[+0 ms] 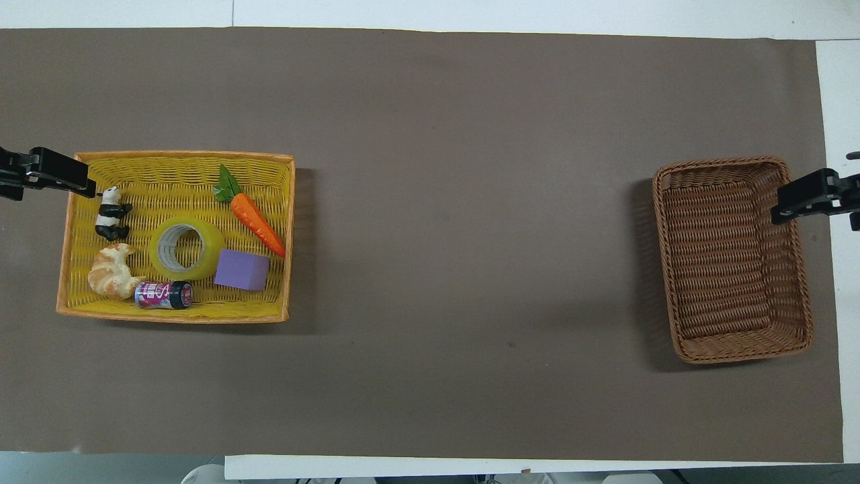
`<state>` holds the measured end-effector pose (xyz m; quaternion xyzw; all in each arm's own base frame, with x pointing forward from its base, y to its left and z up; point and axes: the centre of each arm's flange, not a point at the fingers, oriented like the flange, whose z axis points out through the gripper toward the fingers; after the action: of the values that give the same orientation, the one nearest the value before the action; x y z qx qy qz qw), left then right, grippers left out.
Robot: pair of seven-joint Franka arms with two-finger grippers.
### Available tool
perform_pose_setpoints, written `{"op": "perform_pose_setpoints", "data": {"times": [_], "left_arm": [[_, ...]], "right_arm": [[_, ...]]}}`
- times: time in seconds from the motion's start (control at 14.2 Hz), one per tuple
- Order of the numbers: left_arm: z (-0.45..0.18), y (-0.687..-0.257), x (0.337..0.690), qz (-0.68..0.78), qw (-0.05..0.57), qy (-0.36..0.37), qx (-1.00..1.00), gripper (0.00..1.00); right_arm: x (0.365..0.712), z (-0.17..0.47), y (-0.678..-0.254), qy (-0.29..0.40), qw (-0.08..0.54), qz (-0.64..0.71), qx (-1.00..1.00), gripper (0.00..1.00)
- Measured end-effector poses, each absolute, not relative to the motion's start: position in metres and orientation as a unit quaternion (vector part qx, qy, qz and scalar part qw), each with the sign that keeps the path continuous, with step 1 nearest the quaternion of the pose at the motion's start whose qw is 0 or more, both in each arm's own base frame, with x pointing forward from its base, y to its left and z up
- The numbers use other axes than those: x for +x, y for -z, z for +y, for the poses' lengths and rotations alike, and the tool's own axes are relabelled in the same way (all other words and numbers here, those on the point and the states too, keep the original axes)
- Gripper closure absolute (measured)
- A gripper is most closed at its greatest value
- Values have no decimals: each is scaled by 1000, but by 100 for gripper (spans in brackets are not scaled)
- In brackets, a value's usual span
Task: Move tape to another basket
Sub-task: 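Move the left gripper over the yellow tape roll in the yellow basket, then lower the left gripper into the tape roll and close on it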
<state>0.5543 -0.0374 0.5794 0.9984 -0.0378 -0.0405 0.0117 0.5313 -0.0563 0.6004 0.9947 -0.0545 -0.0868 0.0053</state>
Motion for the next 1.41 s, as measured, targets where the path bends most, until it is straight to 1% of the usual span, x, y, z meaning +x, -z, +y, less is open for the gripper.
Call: {"op": "perform_pose_setpoints", "data": {"times": [0.49,0.63,0.84,1.12,1.41], "left_arm": [[-37,-582,554,-38,12,36,999,0],[-36,-573,556,-36,12,12,999,0],[-33,-520,543,-32,11,-10,999,0],[-9,-431,528,-9,10,-14,1000,0],[-10,-370,510,-9,9,0,1000,0]], "right_arm": [[531,-56,-600,87,5,-55,995,0],[531,-56,-600,87,5,-55,995,0],[531,-56,-600,87,5,-55,995,0],[531,-56,-600,87,5,-55,995,0],[531,-56,-600,87,5,-55,995,0]]}}
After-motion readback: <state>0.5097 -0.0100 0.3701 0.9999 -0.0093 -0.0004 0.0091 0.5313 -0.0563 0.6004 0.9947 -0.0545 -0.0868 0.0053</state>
